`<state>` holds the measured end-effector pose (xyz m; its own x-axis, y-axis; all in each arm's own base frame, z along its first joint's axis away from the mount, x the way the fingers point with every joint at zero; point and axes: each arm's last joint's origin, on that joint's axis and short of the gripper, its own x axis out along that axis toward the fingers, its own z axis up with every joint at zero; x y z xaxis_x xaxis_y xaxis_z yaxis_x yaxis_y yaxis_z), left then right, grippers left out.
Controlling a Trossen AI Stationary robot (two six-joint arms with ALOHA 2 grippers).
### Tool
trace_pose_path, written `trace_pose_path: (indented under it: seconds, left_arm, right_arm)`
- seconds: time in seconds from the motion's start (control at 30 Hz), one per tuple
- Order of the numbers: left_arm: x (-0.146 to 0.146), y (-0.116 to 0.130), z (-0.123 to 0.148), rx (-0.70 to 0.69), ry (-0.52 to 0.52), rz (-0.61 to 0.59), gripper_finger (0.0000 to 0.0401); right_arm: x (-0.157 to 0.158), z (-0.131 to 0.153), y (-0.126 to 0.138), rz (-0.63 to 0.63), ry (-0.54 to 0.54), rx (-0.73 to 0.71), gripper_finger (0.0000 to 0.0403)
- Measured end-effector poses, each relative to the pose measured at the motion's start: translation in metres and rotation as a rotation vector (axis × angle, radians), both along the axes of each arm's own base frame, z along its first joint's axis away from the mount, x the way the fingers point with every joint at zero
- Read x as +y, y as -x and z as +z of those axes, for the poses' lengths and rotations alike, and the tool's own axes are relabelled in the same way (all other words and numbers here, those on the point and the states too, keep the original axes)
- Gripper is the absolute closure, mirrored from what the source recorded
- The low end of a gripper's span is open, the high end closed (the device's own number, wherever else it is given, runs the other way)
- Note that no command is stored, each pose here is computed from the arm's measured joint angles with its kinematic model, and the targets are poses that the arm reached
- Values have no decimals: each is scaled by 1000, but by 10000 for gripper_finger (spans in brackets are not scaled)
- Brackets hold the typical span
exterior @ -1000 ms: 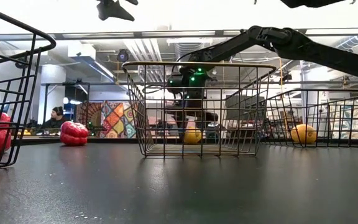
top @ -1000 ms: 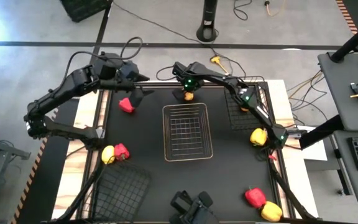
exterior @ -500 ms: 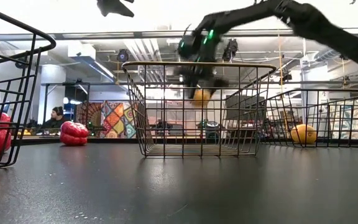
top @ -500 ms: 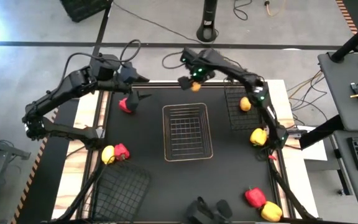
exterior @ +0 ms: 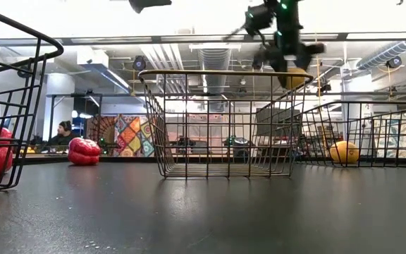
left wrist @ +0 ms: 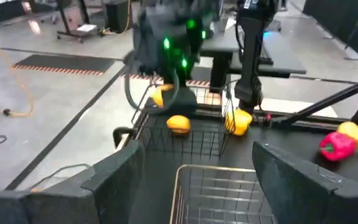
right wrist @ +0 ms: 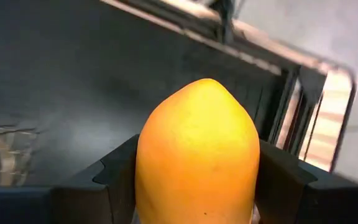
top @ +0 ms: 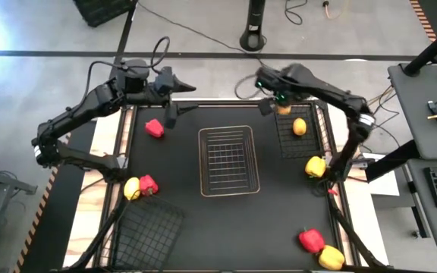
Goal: Sort produce into baskets
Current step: Put the top lemon into the top black wire basket
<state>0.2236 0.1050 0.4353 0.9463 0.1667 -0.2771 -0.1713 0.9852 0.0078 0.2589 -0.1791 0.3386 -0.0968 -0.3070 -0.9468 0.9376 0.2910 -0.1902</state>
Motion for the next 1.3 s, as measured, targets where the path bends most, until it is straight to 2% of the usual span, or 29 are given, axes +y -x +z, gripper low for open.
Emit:
trace_pose_path:
  seconds: [0.23,0.37,0.53,0.7,0.9,1.07,1.17,1.3]
  left_arm:
    - [10,-22,-7,-23,47,-17,117]
    - [16,-34,-9,-37,58,-30,117]
    - [22,-49,-9,-15,88,-85,117]
    - [22,-60,1,-44,100,-186,117]
    - [20,-61,3,-30,101,-197,117]
    - [18,-57,3,-17,107,-196,117]
    - [17,-53,4,-10,103,-198,117]
    - [16,-51,5,-2,94,-198,117]
  right_arm:
    - [36,-46,54,-214,-74,62,165]
    - [45,-64,78,-349,-152,-26,166]
    - [39,-96,96,-421,-185,-63,167]
    - [25,-128,100,-501,-202,-126,165]
    - [14,-141,97,-646,-213,-157,164]
    - [11,-152,93,-673,-254,-132,141]
    - [11,-157,97,-685,-208,-46,121]
    - [10,-154,97,-693,-181,-51,90]
